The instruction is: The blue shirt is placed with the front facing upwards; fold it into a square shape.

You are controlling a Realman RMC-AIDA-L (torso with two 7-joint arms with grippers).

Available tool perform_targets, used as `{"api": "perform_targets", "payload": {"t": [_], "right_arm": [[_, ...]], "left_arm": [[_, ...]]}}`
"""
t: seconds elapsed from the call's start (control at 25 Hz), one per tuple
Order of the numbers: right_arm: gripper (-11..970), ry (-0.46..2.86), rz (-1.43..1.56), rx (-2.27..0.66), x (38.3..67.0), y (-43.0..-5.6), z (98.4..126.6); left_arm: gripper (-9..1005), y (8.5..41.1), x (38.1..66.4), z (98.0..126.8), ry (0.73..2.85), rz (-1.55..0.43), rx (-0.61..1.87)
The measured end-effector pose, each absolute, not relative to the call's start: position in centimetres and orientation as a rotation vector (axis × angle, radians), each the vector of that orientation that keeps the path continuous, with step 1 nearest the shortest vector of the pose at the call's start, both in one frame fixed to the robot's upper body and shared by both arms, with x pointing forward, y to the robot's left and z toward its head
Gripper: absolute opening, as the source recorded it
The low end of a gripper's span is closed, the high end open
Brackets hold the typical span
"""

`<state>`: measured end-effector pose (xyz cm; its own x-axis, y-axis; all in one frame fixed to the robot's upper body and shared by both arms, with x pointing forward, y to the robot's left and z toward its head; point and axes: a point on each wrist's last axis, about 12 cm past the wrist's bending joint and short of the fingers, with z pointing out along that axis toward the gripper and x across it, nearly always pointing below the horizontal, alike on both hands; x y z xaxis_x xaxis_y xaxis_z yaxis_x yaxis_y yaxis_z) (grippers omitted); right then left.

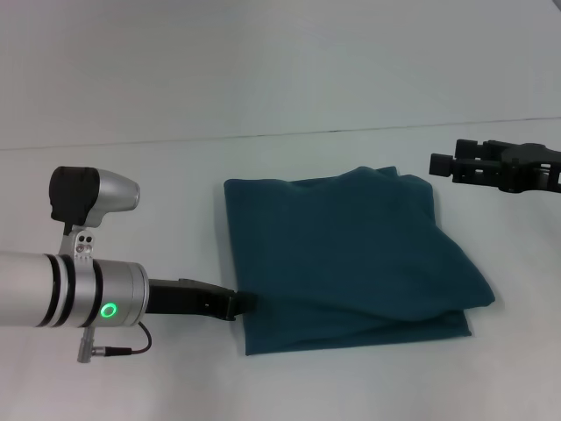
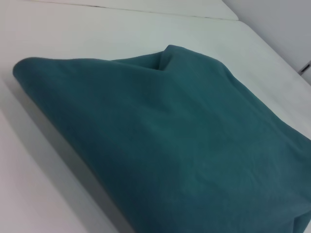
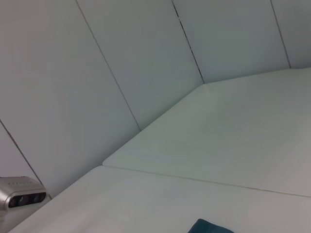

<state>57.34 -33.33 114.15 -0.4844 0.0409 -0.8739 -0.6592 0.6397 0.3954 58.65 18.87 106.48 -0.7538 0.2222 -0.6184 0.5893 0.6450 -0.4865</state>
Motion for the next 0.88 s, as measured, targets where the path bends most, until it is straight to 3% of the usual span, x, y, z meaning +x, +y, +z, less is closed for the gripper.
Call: {"api": "perform_targets", "payload": {"t": [0.28,0.64,0.88], "right_arm": [[919,1.905,0.918,-0.488,57.3,-33.3,114.1],[920,1.908,0.924,-0.487,57.2,-33.2,113.9],[920,1.911,0.925,-0.484,57.1,-33.3,113.9]], "left_arm": [[-5,18.8,58.6,106.5,2.353,-0.949,0.640],[3,20.5,58.9,106.9,2.368,-0.976,0.496],[173,20.4,58.6,106.9,2.393,-1.015,0.478]]}}
